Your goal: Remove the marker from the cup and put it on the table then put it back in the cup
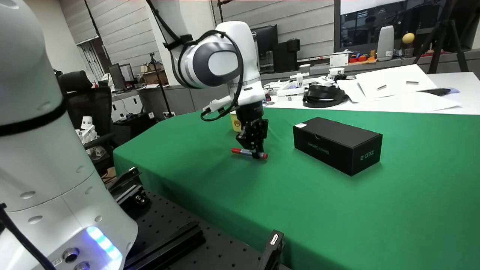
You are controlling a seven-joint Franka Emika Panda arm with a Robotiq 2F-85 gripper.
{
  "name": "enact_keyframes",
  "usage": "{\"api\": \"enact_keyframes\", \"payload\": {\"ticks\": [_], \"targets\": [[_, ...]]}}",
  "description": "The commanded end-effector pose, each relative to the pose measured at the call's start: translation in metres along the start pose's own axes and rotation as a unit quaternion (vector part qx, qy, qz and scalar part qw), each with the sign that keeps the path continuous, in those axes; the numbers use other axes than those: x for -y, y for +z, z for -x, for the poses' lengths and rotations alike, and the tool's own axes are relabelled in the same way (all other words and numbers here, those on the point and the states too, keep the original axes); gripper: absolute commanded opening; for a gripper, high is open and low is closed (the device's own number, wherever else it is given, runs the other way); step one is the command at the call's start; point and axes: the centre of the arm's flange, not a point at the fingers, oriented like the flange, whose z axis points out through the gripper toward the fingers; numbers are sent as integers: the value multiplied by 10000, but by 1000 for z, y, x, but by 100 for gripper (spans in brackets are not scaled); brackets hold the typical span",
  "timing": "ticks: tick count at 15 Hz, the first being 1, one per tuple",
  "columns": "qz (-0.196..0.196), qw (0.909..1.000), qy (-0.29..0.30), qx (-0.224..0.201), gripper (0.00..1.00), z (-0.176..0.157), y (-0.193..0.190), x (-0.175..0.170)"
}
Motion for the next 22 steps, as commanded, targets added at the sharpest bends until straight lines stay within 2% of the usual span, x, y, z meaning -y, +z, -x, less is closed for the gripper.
{"api": "enact_keyframes", "payload": {"ticks": [1,8,13,17,22], "targets": [[-299,9995,-68,20,5,14,-23,29],[-787,9942,-694,-247,5,48,-73,88],[-1128,9836,-1270,-610,5,75,-110,124],[-1410,9718,-1675,-875,5,99,-132,146],[-1714,9449,-2386,-1444,5,134,-137,160]]}}
